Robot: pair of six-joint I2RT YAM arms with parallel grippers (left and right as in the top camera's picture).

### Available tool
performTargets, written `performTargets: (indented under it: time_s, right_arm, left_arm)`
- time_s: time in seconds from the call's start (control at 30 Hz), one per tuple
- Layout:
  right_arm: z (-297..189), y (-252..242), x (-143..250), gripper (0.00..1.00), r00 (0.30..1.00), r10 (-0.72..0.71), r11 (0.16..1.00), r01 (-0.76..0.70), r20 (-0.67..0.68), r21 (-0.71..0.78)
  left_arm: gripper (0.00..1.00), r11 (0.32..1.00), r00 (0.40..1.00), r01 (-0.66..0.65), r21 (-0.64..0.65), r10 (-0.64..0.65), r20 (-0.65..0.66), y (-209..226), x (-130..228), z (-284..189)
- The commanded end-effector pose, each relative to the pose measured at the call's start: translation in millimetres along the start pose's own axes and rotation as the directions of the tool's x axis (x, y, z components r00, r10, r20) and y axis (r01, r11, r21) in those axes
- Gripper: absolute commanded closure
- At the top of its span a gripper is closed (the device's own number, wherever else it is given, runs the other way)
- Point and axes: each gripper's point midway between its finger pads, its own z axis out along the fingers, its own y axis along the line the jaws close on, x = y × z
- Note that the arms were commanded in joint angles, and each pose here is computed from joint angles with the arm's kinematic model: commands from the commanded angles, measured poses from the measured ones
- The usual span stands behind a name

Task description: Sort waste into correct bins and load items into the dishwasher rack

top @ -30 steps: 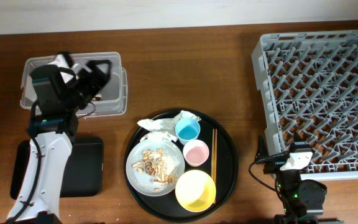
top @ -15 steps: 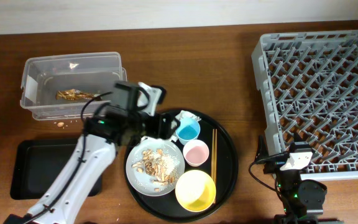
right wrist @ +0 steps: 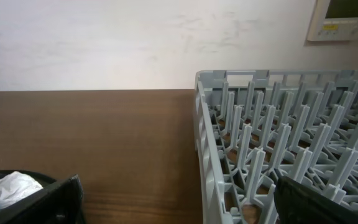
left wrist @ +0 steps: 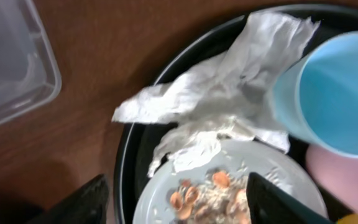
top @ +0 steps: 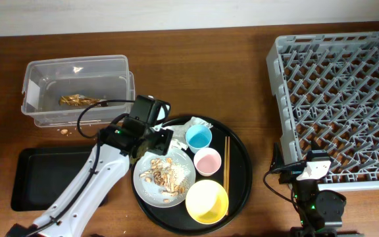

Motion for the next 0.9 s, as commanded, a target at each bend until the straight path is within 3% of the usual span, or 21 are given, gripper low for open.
performTargets:
  time_s: [0.0, 0.23, 0.47, 0.87]
  right_arm:
    - [-0.1, -1.2, 2.1, 0.01, 1.0, 0.004, 1.0, -0.004, -0.002, 0.006]
    - [-0.1, -1.2, 2.1, 0.01, 1.0, 0.004, 1.0, -0.004, -0.002, 0.006]
    - [-0.1, -1.2, 2.1, 0.01, 1.0, 0.004, 1.0, -0.004, -0.002, 0.006]
    - [-0.1, -1.2, 2.1, 0.01, 1.0, 0.004, 1.0, -0.004, -0.002, 0.006]
  left_arm:
    - [0.3, 0.987, 0.988, -0.127, 0.095, 0.135, -0.075, -14.5, 13.8, 15.8]
    - [0.18, 0.964, 0.955, -0.236, 0.119, 0.253, -0.153, -14.5, 28.0, 46.7]
    - [0.17, 0.96, 0.959, -0.26, 0.107, 0.27, -0.091, -15.1, 12.3, 51.3]
    - [0.19, 0.955, 0.951, -0.28, 0.098, 0.29, -0.109, -13.1, 12.3, 82.4]
